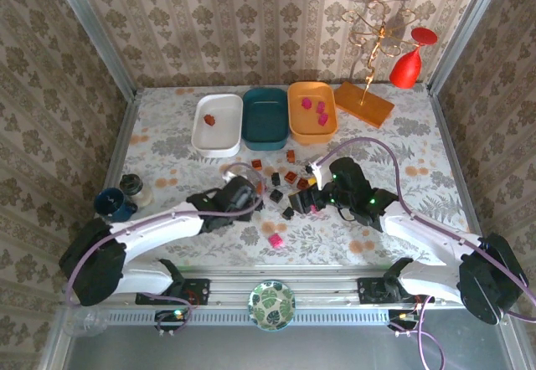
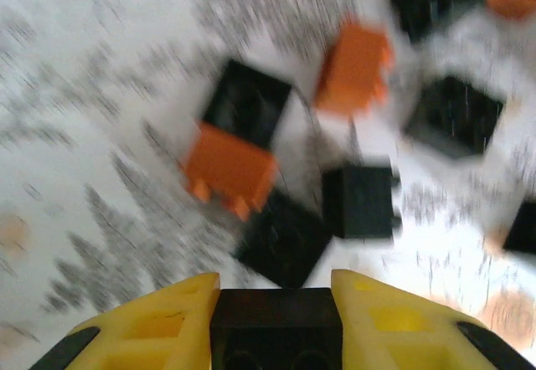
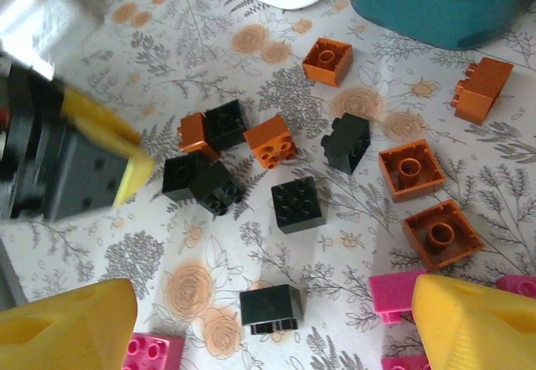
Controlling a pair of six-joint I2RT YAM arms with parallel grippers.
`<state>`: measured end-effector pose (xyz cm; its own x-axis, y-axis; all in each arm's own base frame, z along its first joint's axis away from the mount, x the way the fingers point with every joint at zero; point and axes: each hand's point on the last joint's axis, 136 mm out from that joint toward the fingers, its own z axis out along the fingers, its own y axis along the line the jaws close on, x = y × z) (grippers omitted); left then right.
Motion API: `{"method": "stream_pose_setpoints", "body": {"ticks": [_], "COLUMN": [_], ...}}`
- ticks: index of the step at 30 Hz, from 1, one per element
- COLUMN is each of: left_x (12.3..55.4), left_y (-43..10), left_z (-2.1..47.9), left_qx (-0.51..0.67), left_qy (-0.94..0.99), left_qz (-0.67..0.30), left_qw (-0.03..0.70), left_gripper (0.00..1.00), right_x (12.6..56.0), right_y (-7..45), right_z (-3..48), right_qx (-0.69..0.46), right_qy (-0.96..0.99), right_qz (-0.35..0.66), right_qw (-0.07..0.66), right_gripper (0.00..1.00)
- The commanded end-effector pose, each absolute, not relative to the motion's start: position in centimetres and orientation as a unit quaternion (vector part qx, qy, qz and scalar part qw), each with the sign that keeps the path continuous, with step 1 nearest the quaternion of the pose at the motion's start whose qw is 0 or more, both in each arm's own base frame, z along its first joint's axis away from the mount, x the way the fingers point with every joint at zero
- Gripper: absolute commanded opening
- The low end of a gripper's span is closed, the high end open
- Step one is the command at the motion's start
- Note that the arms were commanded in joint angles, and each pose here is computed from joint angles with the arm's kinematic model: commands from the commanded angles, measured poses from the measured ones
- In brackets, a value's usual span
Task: Sort the legos into containers by color
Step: Pick up the lego from the center of the table.
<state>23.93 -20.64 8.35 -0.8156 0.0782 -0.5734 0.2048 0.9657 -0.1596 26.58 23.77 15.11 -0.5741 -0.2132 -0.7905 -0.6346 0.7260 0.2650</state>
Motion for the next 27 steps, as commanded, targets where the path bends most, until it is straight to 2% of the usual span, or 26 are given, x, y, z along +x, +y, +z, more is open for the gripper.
{"method": "stream_pose_setpoints", "body": {"ticks": [1,4,9,18,23,27], "left_x": [29.3,34.1,41.4,52.9,57.3,59.4], "left_y": [-21.4,-21.6,-23.6,-28.0,-28.7,-29.0], "left_z": [14.6,18.3,19.8,15.1,12.1,10.9], "left_qx": [0.085,0.079,0.082,0.105,0.112,0.115], "left_qy": [0.911,0.891,0.880,0.890,0.900,0.906], "left_qz": [-0.142,-0.154,-0.157,-0.127,-0.097,-0.088], "left_qw": [0.378,0.419,0.440,0.426,0.410,0.399], "left_gripper": [0.31,0.31,0.31,0.31,0.31,0.35], "right_x": [28.0,30.0,32.3,33.3,33.3,33.1], "right_y": [24.7,24.5,25.5,27.6,27.3,26.9], "right_z": [17.3,17.1,17.1,16.1,15.6,15.1], "right_qx": [-0.212,-0.165,-0.152,-0.172,-0.171,-0.170], "right_qy": [0.841,0.862,0.870,0.855,0.857,0.859], "right_qz": [0.296,0.272,0.261,0.293,0.285,0.277], "right_qw": [0.401,0.395,0.390,0.393,0.394,0.396], "right_gripper": [0.87,0.87,0.87,0.88,0.88,0.88]}}
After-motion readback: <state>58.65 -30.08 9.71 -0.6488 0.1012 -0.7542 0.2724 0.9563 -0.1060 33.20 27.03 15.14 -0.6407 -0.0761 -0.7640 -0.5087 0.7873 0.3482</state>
